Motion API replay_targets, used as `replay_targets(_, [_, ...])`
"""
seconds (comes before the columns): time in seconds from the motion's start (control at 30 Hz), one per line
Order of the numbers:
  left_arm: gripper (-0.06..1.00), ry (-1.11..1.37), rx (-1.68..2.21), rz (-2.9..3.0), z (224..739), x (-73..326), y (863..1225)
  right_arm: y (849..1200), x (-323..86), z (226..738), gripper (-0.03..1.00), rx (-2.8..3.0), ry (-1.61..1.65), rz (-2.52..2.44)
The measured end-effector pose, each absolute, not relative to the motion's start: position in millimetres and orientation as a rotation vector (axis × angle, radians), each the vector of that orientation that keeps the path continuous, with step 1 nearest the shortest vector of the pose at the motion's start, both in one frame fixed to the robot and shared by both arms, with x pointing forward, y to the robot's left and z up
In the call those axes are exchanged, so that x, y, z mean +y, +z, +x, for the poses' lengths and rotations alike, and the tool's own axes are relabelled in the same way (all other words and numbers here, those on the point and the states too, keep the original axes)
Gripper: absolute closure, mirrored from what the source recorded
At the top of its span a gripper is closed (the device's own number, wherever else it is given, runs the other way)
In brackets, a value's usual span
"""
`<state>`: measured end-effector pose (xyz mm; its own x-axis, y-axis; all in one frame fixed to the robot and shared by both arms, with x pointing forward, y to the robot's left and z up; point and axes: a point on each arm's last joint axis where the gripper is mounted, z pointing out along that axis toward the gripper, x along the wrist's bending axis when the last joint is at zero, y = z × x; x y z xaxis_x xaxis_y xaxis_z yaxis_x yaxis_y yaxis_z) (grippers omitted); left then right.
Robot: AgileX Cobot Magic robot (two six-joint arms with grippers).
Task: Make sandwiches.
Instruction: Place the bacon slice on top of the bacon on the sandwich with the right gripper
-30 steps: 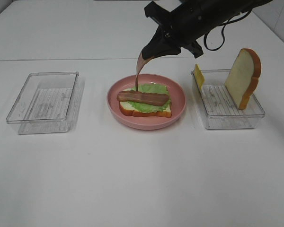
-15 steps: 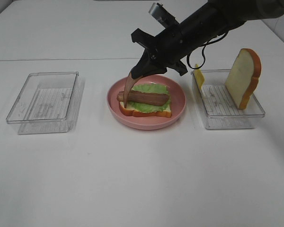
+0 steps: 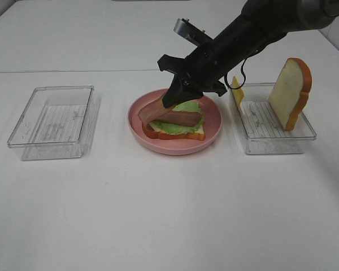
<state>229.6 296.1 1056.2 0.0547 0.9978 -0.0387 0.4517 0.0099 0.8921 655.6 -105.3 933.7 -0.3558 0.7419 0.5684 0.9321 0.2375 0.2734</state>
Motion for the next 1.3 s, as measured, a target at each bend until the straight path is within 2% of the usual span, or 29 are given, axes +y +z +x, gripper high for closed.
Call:
replay_targets(0.3, [-0.05,0.885,1.505,1.552,230,296,1056,932,-118,669,0.97,-2.394,-0.786,-1.658])
replay_targets(0.93, [-0.05,0.889,1.504,1.556,230,296,1056,933,-120,672,0.97,-2.439,-0.786,-1.672])
replay_targets(1.03, [-0.05,0.889,1.504,1.556,230,296,1056,932,-121,672,0.94,-2.448,-0.78,-1.669])
replay_targets(1.07, [-0.05,0.889,1.504,1.556,230,296,1056,932,-121,672,0.91,-2.453,-0.777,-1.668])
replay_targets(1.1, [-0.05,0.889,1.504,1.556,230,296,1056,932,-121,672,0.84,-2.465,-0.771,-1.666])
replay_targets(1.13, [-0.05,0.889,1.504,1.556,230,296,1056,932,-121,672,0.84,-2.465,-0.771,-1.666])
replay_targets(1.17, [-0.05,0.889,1.504,1.556,230,296,1056,932,-121,672,0.79,-2.467,-0.772,-1.666])
replay_targets(1.2, [-0.05,0.889,1.504,1.556,230,296,1056,932,-122,672,0.64,-2.47,-0.772,-1.668])
replay_targets(1.23, [-0.05,0.889,1.504,1.556,230,296,1056,932,-122,672,0.64,-2.47,-0.772,-1.668])
replay_targets(1.27, [-0.05,0.889,1.504,1.556,230,296,1056,932,-122,672,0.54,-2.469,-0.772,-1.671])
replay_targets(1.3, [-0.05,0.889,1.504,1.556,230,296,1056,932,-122,672,0.32,-2.467,-0.772,-1.673])
